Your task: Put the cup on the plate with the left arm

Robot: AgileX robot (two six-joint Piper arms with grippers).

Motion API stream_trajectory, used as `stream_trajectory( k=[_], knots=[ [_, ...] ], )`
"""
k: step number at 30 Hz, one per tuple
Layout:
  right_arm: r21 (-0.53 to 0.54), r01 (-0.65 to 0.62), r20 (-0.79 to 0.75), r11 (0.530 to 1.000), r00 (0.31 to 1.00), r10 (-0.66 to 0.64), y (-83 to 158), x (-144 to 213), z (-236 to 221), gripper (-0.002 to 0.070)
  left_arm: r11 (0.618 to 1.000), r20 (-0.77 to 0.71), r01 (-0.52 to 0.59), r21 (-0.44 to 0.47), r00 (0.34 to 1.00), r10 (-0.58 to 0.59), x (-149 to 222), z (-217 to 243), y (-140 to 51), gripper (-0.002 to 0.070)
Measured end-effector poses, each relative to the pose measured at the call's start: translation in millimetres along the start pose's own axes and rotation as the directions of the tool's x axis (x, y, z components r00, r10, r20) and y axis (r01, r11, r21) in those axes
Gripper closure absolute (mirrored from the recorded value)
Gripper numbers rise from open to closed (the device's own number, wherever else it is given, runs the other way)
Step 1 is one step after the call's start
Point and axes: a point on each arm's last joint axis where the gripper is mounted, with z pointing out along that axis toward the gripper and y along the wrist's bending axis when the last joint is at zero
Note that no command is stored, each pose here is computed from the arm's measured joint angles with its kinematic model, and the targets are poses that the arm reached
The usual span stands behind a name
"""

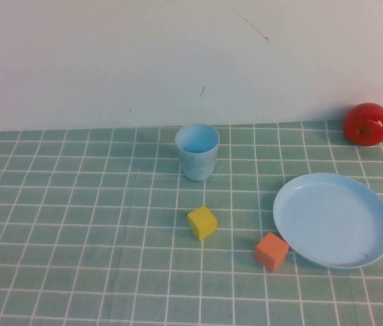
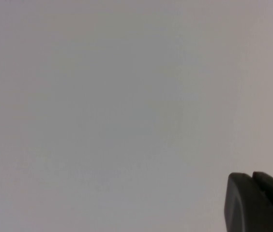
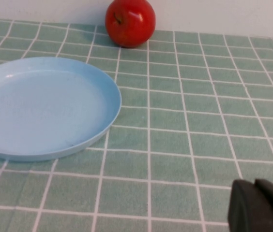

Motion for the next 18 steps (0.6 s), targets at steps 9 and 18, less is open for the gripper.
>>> stream_trajectory(
  k=[9, 18],
  knots=[
    [0.0, 0.0, 0.0, 1.0, 1.0, 0.0, 0.0, 0.0, 0.0, 0.0678, 0.989, -0.045, 0.143, -0.026, 0.989, -0.144, -13.7, 7.7, -3.0, 0.0678],
    [0.0, 0.0, 0.0, 1.0, 1.0, 0.0, 0.0, 0.0, 0.0, 0.0678, 0.996, -0.442, 0.084, 0.005, 0.894, -0.074, -93.6, 56.6, -39.2, 0.0678]
  ],
)
